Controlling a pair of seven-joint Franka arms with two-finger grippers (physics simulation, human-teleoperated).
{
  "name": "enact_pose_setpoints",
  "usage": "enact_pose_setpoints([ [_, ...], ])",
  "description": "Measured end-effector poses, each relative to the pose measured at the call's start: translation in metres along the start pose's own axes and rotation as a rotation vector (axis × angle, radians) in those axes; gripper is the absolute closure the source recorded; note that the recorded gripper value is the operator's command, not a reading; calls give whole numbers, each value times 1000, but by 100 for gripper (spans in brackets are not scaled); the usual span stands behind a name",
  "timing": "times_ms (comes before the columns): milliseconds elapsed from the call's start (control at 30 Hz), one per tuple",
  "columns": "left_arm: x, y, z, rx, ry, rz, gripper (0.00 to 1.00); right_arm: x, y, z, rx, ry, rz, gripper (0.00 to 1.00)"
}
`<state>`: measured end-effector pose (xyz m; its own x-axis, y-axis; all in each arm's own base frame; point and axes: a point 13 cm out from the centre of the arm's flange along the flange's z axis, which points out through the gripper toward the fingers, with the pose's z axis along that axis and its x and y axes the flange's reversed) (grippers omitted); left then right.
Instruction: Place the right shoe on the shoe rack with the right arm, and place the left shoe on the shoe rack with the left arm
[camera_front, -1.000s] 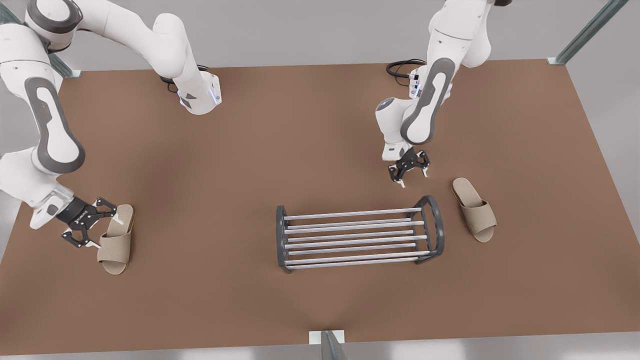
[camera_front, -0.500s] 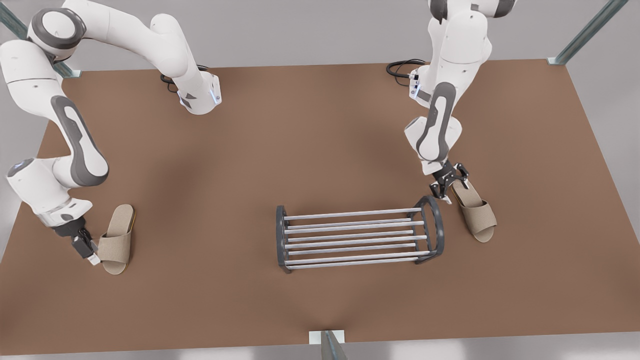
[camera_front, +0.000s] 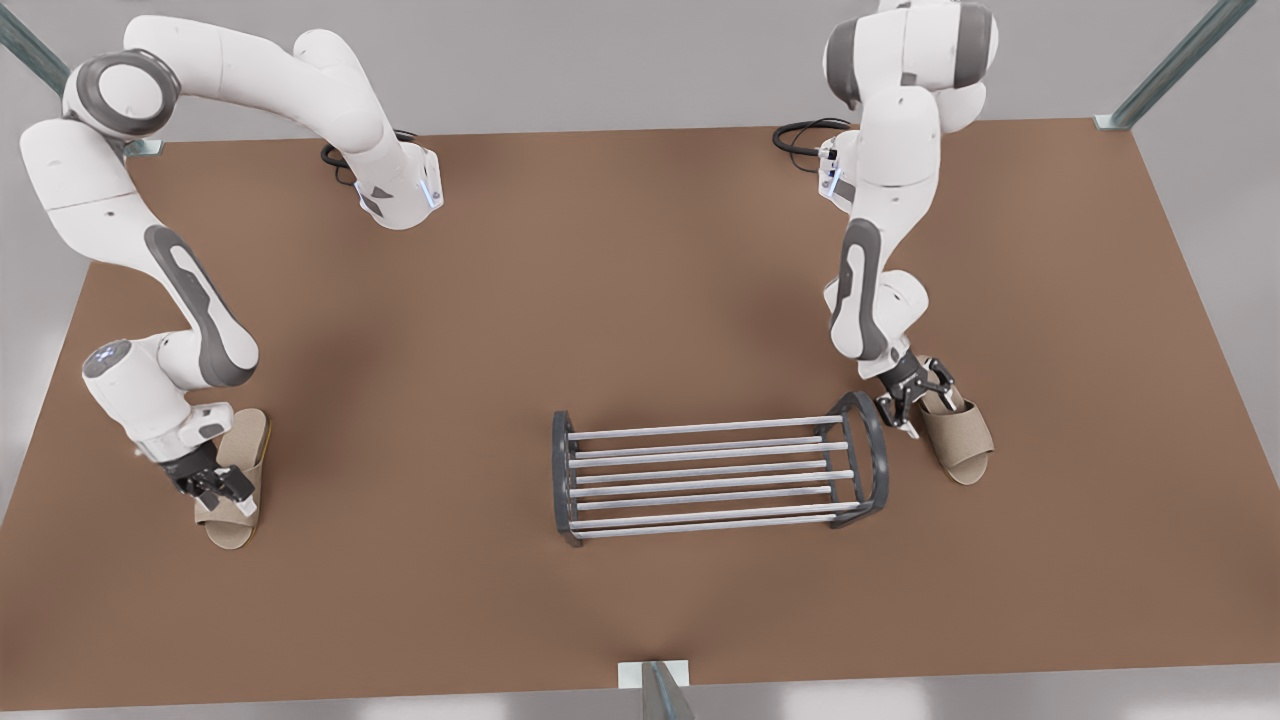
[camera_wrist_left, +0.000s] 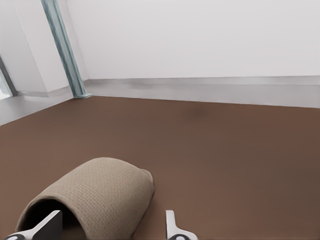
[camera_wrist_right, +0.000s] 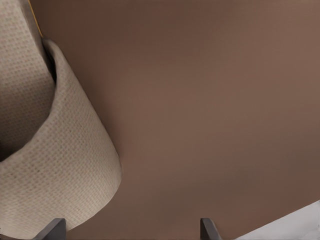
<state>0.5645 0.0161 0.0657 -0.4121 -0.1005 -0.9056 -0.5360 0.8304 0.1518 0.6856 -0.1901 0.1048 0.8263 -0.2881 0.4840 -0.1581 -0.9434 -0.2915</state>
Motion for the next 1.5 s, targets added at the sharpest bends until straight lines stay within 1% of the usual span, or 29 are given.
enact_pose_setpoints([
  [100, 2, -3, 8, -1, -2, 11, 0, -13, 5, 4, 8, 53, -73, 0],
  [267, 7, -4, 18, -4, 15, 8, 0, 7, -28, -5, 42, 144, -172, 0],
  [367, 9, -3, 23, -5, 21, 10, 0, 27, -46, -25, 57, 198, -207, 0],
  [467, 10, -4, 29, -6, 23, 17, 0, 31, -69, -65, 74, 232, -240, 0],
  [500, 9, -5, 31, -4, 23, 18, 0, 22, -79, -81, 86, 233, -250, 0],
  [600, 7, -10, 33, 3, 23, 17, 0, -33, -96, -108, 120, 194, -250, 0],
  [667, 6, -12, 33, 7, 23, 16, 0, -67, -87, -112, 137, 168, -194, 0],
  [800, 7, -13, 34, 8, 26, 16, 1, -96, -48, -107, 155, 175, -28, 0],
  [900, 7, -12, 34, 7, 30, 16, 9, -102, -23, -101, 162, 196, 52, 0],
  [1000, 8, -13, 33, 10, 35, 16, 10, -98, -21, -94, 167, 212, 57, 0],
  [1033, 8, -14, 33, 11, 38, 14, 16, -98, -19, -86, 164, 209, 53, 0],
  [1067, 7, -14, 33, 13, 40, 12, 19, -98, -19, -78, 167, 207, 50, 0],
  [1100, 6, -16, 33, 14, 41, 10, 24, -96, -21, -73, 170, 210, 32, 0],
  [1167, 5, -17, 33, 17, 44, 6, 24, -96, -24, -70, 171, 219, -66, 0],
  [1200, 5, -18, 32, 18, 46, 4, 27, -98, -26, -68, 174, 220, -105, 0],
  [1267, 3, -19, 31, 22, 50, -3, 29, -100, -30, -68, 178, 222, -160, 0],
  [1300, 1, -20, 31, 23, 53, -7, 30, -103, -28, -67, 175, 219, -176, 0],
  [1400, 1, -22, 29, 27, 59, -11, 36, -120, -8, -61, 157, 199, -179, 0],
  [1500, -1, -21, 29, 28, 65, -16, 39, -133, 9, -56, 145, 185, -167, 0],
])
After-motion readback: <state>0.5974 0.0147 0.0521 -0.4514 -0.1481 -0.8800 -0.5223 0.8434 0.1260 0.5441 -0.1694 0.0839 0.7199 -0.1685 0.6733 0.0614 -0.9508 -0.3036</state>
